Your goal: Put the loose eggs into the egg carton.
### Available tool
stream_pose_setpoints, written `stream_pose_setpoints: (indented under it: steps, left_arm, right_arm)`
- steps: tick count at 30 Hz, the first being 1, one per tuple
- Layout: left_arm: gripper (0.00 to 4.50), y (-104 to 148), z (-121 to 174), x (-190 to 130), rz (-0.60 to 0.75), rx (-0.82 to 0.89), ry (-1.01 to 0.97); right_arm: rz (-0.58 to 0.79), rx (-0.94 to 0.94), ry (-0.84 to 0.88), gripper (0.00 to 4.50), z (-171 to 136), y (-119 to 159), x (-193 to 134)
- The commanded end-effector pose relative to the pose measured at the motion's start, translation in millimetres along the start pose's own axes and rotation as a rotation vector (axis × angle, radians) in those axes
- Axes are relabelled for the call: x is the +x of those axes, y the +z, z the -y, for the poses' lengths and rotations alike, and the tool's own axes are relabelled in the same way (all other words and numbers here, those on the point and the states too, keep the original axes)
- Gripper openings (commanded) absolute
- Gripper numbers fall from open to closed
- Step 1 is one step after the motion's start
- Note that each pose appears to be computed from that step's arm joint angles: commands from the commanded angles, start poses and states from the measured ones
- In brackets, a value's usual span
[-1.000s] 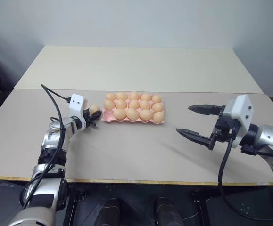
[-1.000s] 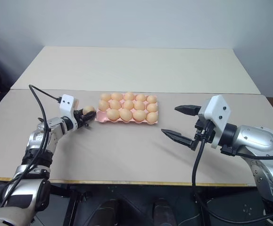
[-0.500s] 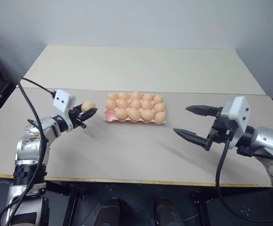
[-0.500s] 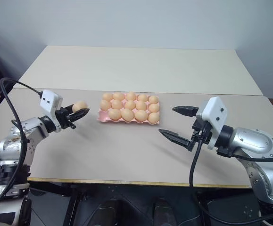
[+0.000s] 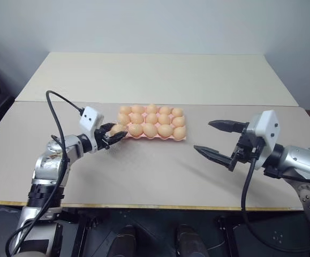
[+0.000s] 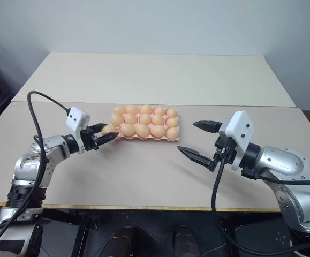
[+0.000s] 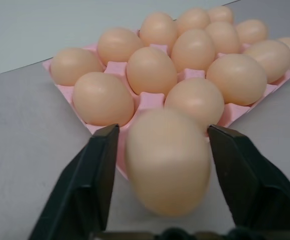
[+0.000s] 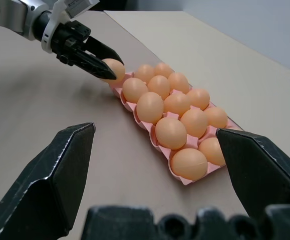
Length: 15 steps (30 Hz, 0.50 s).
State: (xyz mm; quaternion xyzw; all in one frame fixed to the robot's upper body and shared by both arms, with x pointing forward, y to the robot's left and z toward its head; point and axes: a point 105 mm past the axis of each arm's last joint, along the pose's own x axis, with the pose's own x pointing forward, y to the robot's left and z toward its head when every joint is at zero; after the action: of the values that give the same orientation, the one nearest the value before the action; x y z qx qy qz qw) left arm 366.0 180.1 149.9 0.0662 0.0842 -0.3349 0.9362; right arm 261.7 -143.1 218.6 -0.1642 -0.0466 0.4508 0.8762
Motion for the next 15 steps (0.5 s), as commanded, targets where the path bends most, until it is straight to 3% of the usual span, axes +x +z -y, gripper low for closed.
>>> stream_pose_setpoints:
  steps: [1,8,15]
  left_arm:
    - [4.48,25,-15,-12,0.063,0.045,0.052]
    - [4.48,45,-25,-45,0.102,0.081,0.075]
    - [4.48,51,-17,-109,0.049,0.234,-0.019]
  right_arm:
    - [0.037,-0.044,-0.011,4.5,-1,13,-3]
    - [0.031,-0.045,-0.014,4.5,3,12,-5]
    - [-0.015,-0.035,-0.006,4.5,20,9,-20]
